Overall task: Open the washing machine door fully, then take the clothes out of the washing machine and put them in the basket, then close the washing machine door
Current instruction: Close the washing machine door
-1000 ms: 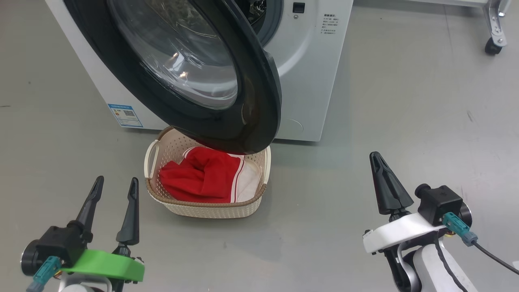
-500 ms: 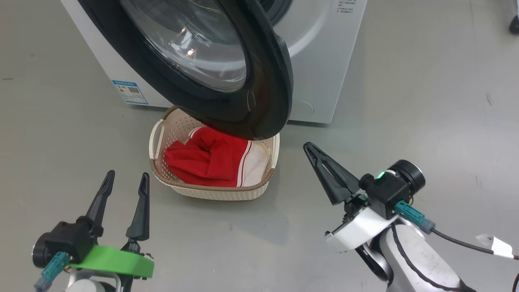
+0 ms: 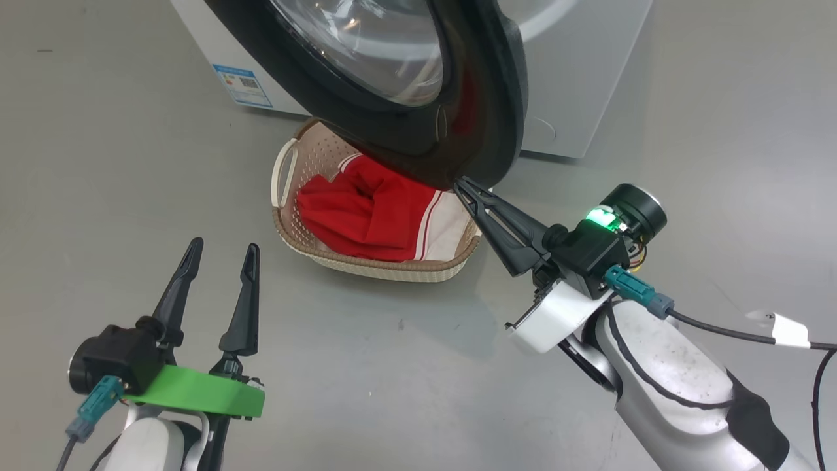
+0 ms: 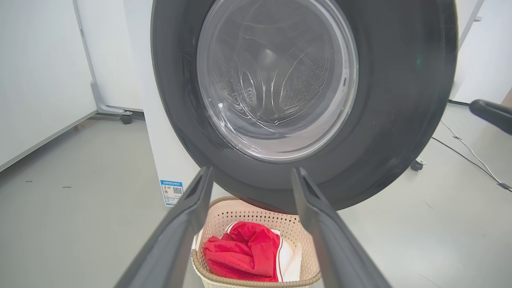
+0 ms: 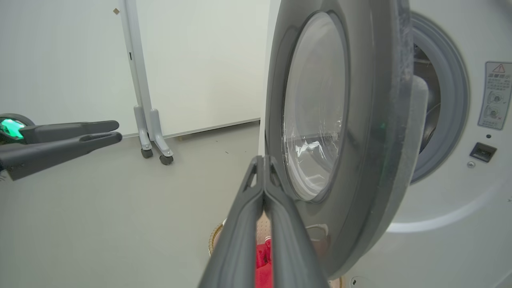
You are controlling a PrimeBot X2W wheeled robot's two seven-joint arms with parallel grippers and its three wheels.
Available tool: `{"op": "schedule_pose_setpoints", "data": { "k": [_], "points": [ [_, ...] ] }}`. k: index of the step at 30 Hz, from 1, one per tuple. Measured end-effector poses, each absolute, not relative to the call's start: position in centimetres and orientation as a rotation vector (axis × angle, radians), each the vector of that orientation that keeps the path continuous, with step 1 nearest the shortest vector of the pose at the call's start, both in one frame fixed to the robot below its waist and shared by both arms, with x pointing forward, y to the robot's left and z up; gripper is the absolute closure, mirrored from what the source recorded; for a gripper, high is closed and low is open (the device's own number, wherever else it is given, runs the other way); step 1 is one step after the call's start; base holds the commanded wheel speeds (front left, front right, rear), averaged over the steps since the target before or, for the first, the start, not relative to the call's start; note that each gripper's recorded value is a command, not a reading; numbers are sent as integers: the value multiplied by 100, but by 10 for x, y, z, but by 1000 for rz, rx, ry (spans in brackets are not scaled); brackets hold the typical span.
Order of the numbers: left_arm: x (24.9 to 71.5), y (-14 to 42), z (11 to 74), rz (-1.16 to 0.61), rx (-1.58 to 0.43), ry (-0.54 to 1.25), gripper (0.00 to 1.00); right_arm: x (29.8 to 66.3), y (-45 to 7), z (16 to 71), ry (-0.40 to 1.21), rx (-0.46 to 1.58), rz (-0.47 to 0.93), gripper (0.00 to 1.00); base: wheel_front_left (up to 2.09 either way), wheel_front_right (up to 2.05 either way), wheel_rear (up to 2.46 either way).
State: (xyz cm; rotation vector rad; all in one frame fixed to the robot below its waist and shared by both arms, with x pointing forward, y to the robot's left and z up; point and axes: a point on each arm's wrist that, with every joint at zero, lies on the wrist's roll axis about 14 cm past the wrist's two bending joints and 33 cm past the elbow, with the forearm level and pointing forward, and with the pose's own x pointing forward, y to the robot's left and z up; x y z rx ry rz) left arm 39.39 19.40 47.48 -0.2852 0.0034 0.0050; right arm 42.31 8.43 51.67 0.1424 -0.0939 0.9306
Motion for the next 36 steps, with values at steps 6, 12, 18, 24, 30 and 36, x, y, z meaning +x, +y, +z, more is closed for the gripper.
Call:
{"op": "schedule_pose_setpoints", "data": {
  "k": [6, 12, 18, 24, 30, 36],
  "points": [
    [397, 204, 466, 40, -277, 26, 0, 439, 94, 503, -72, 140, 955, 100, 0, 0, 0],
    [396, 212, 455, 64, -264, 56, 0, 454, 96, 486, -34, 149, 946, 100, 0, 0, 0],
    [395, 216, 450, 79, -262, 70, 0, 467, 92, 481, -29, 154, 916, 100, 0, 0, 0],
    [401, 217, 449, 79, -260, 69, 0, 478, 90, 482, -39, 150, 902, 100, 0, 0, 0],
    [411, 216, 447, 76, -262, 67, 0, 496, 85, 483, -60, 145, 870, 100, 0, 0, 0],
    [419, 213, 438, 70, -266, 83, 0, 515, 81, 481, -74, 143, 845, 100, 0, 0, 0]
  ]
}}
